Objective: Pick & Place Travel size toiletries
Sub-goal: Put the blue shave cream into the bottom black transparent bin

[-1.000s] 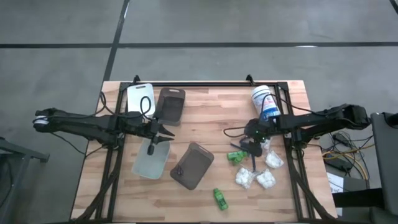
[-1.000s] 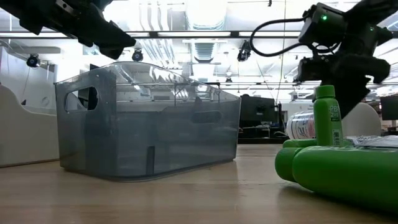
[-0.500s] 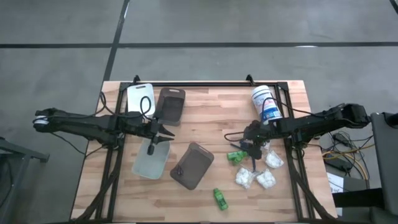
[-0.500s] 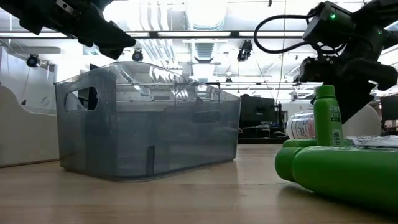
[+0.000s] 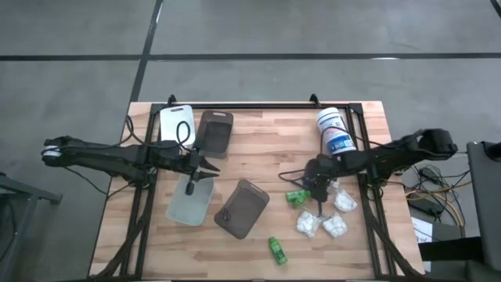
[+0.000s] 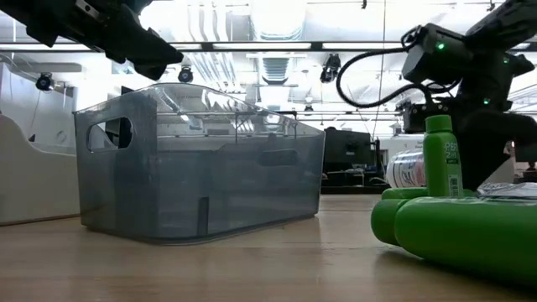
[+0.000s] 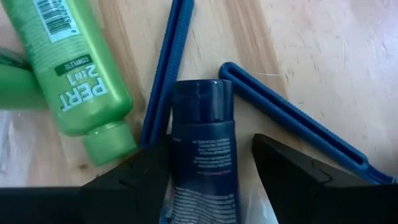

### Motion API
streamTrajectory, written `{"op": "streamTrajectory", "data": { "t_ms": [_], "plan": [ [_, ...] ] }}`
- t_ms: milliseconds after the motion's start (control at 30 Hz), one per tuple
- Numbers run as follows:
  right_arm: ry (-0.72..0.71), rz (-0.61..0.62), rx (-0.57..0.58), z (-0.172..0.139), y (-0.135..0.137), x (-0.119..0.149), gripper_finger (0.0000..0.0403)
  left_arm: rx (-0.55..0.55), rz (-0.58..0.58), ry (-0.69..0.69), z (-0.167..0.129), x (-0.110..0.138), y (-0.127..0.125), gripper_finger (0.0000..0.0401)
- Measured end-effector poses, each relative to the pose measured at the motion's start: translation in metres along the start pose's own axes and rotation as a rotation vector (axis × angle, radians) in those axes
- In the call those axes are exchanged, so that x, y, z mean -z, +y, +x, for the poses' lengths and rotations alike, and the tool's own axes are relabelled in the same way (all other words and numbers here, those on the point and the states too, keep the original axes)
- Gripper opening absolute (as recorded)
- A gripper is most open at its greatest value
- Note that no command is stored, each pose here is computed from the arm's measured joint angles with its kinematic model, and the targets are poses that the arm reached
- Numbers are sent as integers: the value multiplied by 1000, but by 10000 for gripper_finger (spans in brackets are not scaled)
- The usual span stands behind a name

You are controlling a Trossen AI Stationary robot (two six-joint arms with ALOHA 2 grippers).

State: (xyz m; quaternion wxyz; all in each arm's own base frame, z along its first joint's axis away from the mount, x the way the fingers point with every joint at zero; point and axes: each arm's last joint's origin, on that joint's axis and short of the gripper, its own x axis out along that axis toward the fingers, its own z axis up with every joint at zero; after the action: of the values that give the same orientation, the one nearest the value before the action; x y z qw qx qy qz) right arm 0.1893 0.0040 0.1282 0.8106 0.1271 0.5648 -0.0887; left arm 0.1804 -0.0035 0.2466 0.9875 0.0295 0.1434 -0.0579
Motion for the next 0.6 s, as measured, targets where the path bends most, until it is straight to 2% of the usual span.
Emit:
{"op": "streamTrajectory", "data": {
  "t_ms": [133,267,467,600],
  "plan": [
    [42,-8,19,2,2,-5,193,0,0,0,0,0,0,74],
    [48,-49,19,-1,3,-10,154,0,0,0,0,0,0,74],
    [-42,-105,-32,-18,6,-16,92,0,-2,0,0,0,0,74],
    [-140,-113,-53,-35,6,-19,70,0,-1,-2,0,0,0,74]
  ]
}}
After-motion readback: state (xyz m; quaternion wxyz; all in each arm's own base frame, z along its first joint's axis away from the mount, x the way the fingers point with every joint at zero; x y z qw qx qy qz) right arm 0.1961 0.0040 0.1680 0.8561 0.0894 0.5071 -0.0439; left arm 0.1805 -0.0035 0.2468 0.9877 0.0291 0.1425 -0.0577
